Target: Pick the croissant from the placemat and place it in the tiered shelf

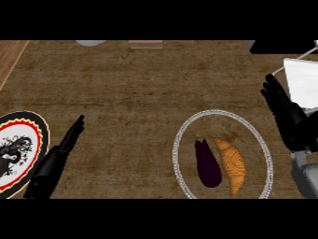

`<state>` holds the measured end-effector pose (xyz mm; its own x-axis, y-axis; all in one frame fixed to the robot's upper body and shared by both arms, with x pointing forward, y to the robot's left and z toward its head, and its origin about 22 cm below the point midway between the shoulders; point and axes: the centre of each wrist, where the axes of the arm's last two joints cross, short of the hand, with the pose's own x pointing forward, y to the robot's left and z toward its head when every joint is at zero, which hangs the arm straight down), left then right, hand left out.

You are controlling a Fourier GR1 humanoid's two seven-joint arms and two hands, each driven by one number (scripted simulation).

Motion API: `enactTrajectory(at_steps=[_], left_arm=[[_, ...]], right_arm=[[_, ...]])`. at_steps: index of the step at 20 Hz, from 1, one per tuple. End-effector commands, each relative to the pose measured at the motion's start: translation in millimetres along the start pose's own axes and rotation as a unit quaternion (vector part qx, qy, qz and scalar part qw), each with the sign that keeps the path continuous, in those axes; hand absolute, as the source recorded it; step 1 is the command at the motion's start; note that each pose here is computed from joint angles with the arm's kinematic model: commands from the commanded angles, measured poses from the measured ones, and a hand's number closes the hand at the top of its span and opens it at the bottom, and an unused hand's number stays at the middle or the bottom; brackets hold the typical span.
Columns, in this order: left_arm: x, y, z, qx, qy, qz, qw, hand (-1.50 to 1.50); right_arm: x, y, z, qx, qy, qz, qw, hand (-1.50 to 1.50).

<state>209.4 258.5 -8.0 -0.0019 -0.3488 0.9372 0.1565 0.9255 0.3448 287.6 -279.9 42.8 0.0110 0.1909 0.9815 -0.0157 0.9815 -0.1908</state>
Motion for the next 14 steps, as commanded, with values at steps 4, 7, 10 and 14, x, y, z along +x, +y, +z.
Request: enactTrajectory(at_steps=[4, 7, 10, 14], left_arm=[[-26.1, 16.9, 6.0, 0.078, 0.146, 0.086, 0.9824, 0.00], [-33.6, 17.8, 9.0, 0.103, 0.182, 0.129, 0.9694, 0.00], [-32.1, 27.4, -0.4, 0.092, 0.220, 0.173, 0.9557, 0.00], [-33.2, 38.6, -26.6, 0.085, 0.218, 0.176, 0.9562, 0.00]], right_arm=[[38.0, -46.0, 10.6, -0.029, -0.132, 0.127, 0.983, 1.50], [31.3, -128.4, 28.0, -0.108, -0.036, 0.372, 0.921, 1.50], [-9.2, -111.9, 50.5, -0.136, 0.021, 0.246, 0.959, 1.50], [-9.5, -117.5, 73.1, -0.077, -0.039, 0.227, 0.970, -1.50]])
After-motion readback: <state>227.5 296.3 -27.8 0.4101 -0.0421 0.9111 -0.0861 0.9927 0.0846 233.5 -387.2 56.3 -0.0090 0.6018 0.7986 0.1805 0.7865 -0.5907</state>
